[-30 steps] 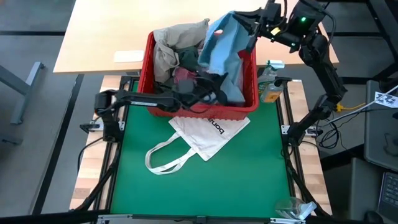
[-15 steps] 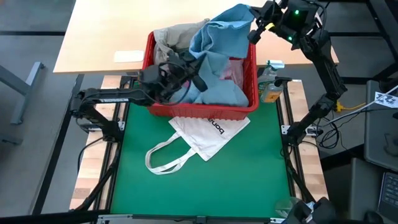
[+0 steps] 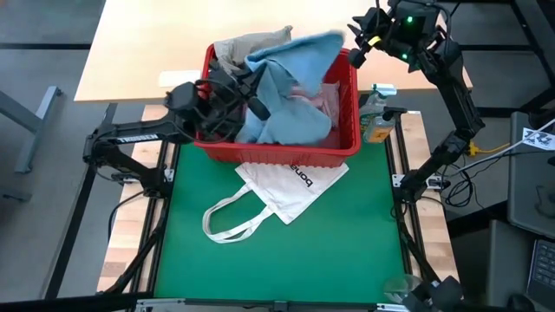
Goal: Fold laundry
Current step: Fold the blue jeans
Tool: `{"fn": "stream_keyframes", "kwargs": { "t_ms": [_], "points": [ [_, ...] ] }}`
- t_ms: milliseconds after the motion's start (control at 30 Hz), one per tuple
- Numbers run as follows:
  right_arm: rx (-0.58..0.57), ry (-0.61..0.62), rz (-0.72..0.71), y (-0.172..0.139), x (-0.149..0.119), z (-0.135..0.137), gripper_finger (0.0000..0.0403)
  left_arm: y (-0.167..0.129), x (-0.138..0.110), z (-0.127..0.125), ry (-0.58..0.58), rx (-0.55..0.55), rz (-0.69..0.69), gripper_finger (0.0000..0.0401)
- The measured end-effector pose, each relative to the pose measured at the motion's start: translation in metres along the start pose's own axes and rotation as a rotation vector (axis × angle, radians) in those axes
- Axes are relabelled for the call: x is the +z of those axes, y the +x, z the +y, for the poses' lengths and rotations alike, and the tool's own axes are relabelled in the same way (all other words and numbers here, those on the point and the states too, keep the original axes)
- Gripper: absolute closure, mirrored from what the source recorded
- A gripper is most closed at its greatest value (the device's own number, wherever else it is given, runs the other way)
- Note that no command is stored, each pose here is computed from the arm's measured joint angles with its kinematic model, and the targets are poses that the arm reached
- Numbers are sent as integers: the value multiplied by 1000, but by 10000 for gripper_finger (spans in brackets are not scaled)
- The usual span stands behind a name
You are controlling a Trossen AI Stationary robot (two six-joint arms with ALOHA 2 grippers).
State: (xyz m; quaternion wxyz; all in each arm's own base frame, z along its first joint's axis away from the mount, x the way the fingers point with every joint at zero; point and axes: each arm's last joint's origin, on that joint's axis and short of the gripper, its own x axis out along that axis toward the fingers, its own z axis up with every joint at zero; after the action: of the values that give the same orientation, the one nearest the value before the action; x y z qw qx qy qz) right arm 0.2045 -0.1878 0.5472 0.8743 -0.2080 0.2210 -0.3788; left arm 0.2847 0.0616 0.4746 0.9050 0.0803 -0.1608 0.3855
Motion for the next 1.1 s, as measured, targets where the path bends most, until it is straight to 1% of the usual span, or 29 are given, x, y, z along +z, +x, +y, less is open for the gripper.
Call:
{"fn": "stream_keyframes", "kwargs": {
  "t_ms": [167,267,333,433,600,667,733,833,933,1000,1100],
  "points": [
    [-78,47,132,-1,-9,1,254,-11,20,13,-12,13,-46,397],
    [-47,71,232,-2,-18,5,235,-18,31,21,-27,1,-73,397],
    [22,84,307,-4,-26,10,231,-23,36,24,-27,-19,-73,397],
    [160,94,385,-9,-35,18,232,-30,39,25,-18,-45,-51,397],
    [428,162,394,-8,-42,31,237,-35,37,17,6,-105,-5,397],
    [500,194,393,-6,-44,36,236,-37,36,12,4,-183,-9,397],
    [547,216,412,-5,-47,39,237,-40,36,4,-27,-276,-21,397],
    [566,230,453,-4,-52,42,237,-47,37,-8,-90,-421,-22,397],
    [583,248,512,-6,-56,44,237,-58,37,-20,-126,-561,12,397],
    [592,258,544,-8,-58,45,237,-66,35,-30,-139,-647,56,397],
    [581,294,554,-8,-58,45,237,-83,32,-44,-134,-789,123,397]
  ]
}}
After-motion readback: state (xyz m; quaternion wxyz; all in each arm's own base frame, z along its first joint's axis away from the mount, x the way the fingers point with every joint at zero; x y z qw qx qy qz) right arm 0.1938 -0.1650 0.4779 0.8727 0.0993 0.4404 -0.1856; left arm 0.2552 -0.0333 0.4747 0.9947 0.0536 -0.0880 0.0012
